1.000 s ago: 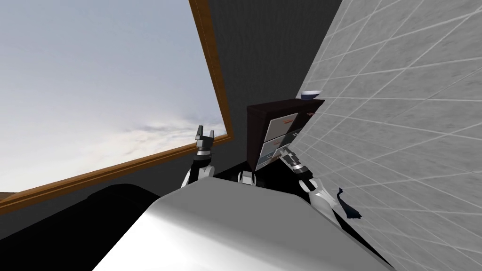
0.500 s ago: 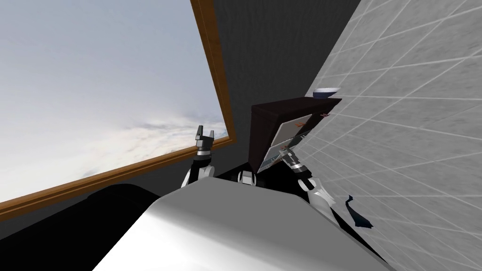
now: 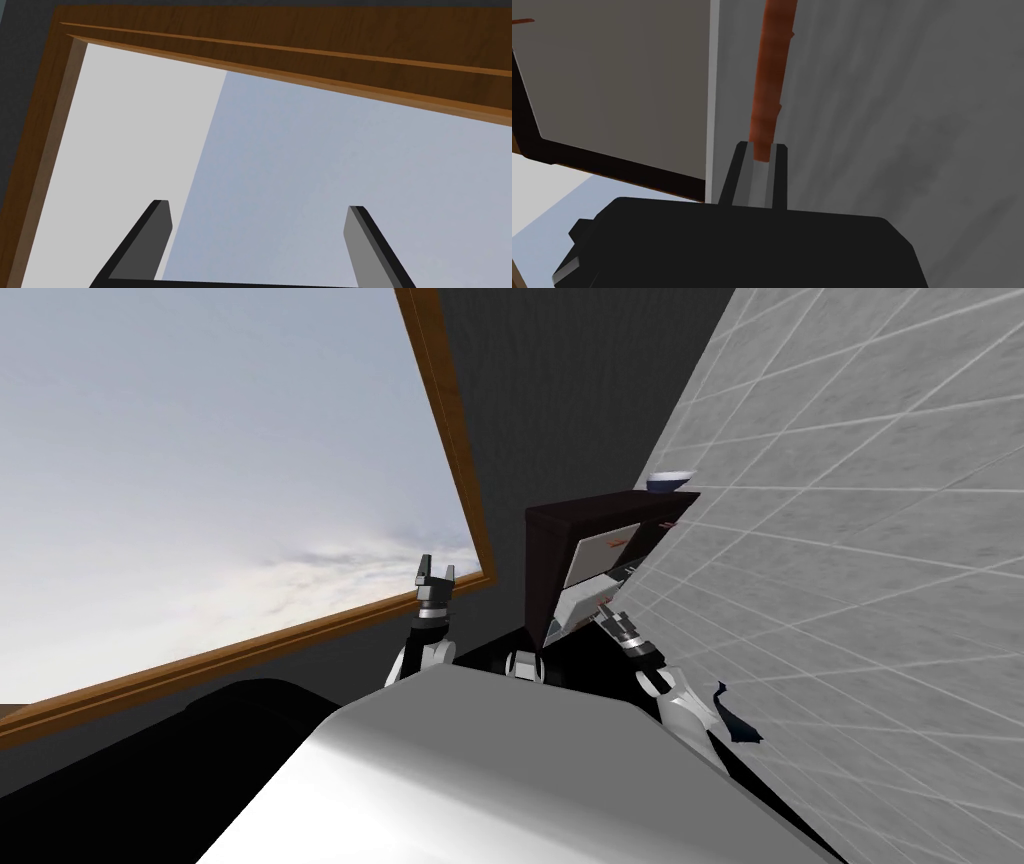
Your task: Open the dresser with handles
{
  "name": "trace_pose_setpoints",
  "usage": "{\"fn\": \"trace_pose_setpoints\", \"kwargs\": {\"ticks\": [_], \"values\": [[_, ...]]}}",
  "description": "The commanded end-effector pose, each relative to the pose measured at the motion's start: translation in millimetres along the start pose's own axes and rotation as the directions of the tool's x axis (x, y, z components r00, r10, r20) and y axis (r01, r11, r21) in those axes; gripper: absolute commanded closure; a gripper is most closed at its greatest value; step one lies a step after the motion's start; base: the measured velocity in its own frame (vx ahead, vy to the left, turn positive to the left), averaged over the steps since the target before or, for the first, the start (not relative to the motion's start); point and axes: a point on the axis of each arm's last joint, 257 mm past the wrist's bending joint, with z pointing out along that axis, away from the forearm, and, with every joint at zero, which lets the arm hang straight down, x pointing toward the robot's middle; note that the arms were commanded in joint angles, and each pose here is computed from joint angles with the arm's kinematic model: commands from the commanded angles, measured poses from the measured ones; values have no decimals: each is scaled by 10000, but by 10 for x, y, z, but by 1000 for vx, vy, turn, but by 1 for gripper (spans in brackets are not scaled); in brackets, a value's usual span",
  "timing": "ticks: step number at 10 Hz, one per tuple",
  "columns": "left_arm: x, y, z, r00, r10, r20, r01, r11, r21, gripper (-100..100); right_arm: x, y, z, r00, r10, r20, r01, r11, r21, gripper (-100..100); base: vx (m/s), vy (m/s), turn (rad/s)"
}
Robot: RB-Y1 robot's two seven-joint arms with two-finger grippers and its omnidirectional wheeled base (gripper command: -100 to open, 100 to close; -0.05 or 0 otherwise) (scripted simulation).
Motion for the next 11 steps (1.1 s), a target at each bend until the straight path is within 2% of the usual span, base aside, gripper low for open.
{"fn": "trace_pose_setpoints", "kwargs": {"ticks": [1, 3, 4, 6, 9, 10, 11], "values": [[0, 0, 0, 10000, 0, 1, 0, 10000, -1, 0, 7, -8, -31, 10000, 11, 48, -11, 10000, -10, 100, -96, -62, -44], [0, 0, 0, 10000, 0, 0, 0, 10000, 0, 0, 13, -55, -40, 9999, -21, 148, 20, 10000, 65, 100, -158, -102, -33], [0, 0, 0, 10000, 0, 0, 0, 10000, 0, 0, 103, -82, -9, 9999, 51, 100, -50, 10000, -57, -100, -103, -22, 1], [0, 0, 0, 10000, -2, 1, 2, 10000, 0, 0, 211, -170, 42, 9999, 55, 93, -55, 10000, -60, -100, -30, 59, 5], [0, 0, -1, 10000, -2, 1, 2, 10000, 0, 0, 472, -410, 169, 10000, 67, 59, -66, 10000, -45, -100, -48, 56, 14], [0, 0, -1, 10000, -2, 1, 2, 10000, 0, 0, 522, -461, 194, 10000, 69, 50, -69, 10000, -39, -100, -62, 60, 15], [0, 0, -1, 10000, -1, 1, 1, 10000, 0, 0, 463, -368, 180, 9999, 128, 58, -128, 9998, -146, -100, -18, 20, -2]]}}
